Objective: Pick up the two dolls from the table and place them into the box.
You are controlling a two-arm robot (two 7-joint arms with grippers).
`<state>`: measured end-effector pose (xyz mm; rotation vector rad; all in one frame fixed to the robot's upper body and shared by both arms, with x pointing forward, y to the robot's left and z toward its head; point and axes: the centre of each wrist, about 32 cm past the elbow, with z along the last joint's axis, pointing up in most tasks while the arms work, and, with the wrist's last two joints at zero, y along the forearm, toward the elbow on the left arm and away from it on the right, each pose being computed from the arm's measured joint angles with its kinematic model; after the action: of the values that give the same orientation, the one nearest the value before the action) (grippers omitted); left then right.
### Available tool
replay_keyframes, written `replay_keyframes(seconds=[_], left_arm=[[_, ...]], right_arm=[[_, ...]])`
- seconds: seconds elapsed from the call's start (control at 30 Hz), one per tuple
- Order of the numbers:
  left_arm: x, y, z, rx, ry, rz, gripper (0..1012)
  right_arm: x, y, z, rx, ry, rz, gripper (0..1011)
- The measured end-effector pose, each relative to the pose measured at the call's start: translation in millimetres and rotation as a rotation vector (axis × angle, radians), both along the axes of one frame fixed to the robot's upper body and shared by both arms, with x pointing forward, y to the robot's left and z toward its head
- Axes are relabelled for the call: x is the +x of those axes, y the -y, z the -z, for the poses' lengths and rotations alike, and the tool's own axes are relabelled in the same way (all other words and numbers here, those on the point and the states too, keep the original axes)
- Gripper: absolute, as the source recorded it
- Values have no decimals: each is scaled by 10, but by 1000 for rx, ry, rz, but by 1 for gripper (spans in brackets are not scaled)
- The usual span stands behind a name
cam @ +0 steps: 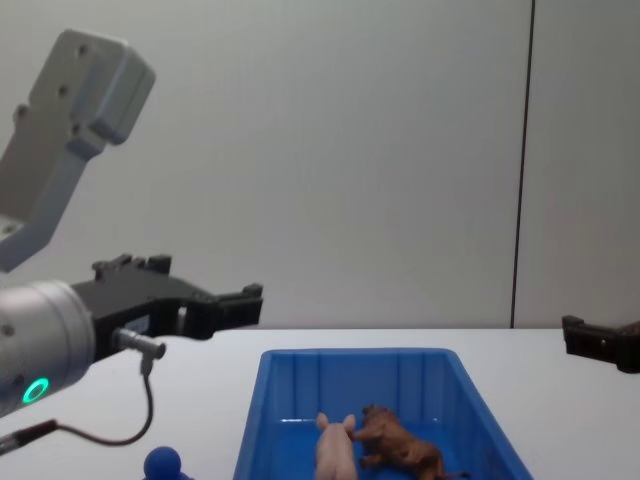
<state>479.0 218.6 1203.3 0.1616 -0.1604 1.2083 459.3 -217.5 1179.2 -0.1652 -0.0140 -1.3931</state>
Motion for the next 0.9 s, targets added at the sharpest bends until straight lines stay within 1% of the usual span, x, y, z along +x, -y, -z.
replay_keyframes(seconds=[0.07, 0.13, 0.17, 0.37, 0.47, 0.5, 0.6, 0.7, 0.73, 0.8, 0.9], left_arm=[[-6, -19, 6, 0, -15, -6, 1001], [-17, -59, 17, 2, -42, -16, 1001], [-17, -59, 17, 2, -42, -16, 1001], [-31, -141, 41, 4, -105, -32, 1001], [-33, -168, 57, 5, -125, -34, 1001], [-33, -186, 68, 5, -140, -36, 1001], [-34, -213, 90, 7, -160, -38, 1001], [-32, -251, 127, 7, -192, -43, 1001], [-32, -251, 127, 7, -192, -43, 1001], [-29, -277, 157, 7, -214, -46, 1001], [-27, -305, 192, 6, -236, -48, 1001]], right_arm=[[0, 1, 0, 0, 0, 1, 1001], [-1, 2, 0, 0, 0, 2, 1001], [-1, 2, 1, 0, 0, 2, 1001], [-2, 5, 0, 0, 0, 4, 1001], [-3, 6, 0, 0, 0, 4, 1001], [-3, 7, -1, 0, 0, 5, 1001], [-4, 9, 0, -1, 0, 5, 1001], [-4, 9, 1, -1, 0, 5, 1001], [-4, 9, 1, -1, 0, 5, 1001], [-4, 9, 1, -1, 0, 6, 1001], [-4, 9, 1, -1, 0, 6, 1001]])
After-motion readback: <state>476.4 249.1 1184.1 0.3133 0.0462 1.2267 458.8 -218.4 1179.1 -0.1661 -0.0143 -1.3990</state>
